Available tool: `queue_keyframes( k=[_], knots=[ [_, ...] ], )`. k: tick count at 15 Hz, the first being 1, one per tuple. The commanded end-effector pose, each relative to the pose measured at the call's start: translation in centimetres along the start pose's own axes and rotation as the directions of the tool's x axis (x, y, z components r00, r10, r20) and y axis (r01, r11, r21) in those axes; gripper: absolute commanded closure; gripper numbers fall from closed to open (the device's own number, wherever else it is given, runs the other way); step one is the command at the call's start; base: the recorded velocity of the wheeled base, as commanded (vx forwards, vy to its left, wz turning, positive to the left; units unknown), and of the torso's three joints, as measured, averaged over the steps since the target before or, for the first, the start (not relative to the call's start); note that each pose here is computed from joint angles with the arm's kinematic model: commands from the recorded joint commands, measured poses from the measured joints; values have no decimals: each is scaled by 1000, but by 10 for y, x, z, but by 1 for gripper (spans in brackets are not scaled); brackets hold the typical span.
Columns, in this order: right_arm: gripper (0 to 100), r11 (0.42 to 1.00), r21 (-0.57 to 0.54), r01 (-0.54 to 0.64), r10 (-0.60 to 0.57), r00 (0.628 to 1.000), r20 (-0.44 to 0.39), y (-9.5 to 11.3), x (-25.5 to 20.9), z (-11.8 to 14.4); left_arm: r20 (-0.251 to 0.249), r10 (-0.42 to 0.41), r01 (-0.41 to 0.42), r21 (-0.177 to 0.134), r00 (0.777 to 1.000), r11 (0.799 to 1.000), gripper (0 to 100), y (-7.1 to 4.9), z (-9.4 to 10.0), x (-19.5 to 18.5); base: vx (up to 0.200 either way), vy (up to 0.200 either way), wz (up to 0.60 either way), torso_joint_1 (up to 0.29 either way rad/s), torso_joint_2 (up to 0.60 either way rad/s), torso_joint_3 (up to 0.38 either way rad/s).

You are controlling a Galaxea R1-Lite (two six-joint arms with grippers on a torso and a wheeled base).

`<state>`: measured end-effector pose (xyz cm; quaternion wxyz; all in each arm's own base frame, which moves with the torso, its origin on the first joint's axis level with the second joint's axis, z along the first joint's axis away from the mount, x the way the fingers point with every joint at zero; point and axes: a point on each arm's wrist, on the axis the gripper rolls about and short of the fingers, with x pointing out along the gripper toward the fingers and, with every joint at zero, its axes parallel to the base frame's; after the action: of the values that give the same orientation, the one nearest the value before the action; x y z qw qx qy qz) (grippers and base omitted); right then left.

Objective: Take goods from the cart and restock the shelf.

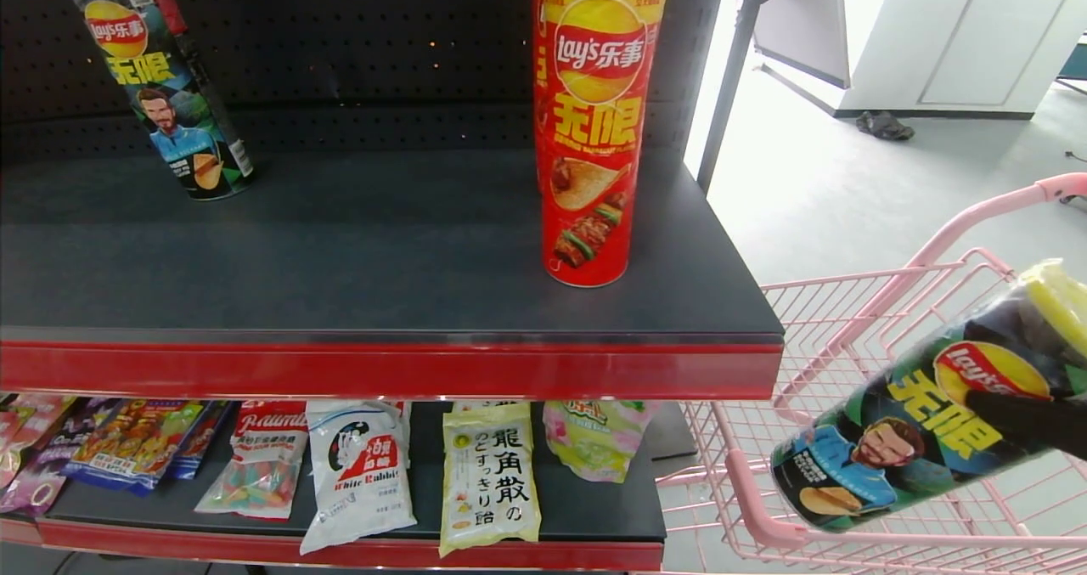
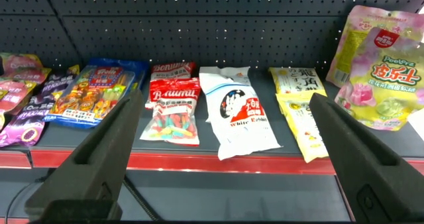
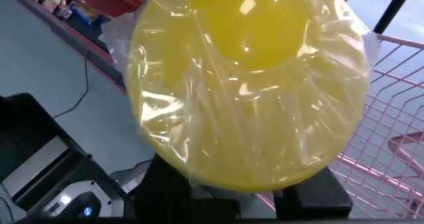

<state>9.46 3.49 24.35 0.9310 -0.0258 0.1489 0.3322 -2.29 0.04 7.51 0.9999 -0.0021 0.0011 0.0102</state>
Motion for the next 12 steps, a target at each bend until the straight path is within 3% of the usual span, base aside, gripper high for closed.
queue_keyframes(
  k=[1,12],
  knots=[
    [100,1000,13,-4,4,999,-33,-3,8,-3,-1,1,-1,0,1000,1000,0,0,0,0,0,0,0,0,0,0],
    [100,1000,14,-6,7,999,-44,-3,8,-8,-1,1,-1,0,1000,1000,0,0,0,0,0,0,0,0,0,0]
  ],
)
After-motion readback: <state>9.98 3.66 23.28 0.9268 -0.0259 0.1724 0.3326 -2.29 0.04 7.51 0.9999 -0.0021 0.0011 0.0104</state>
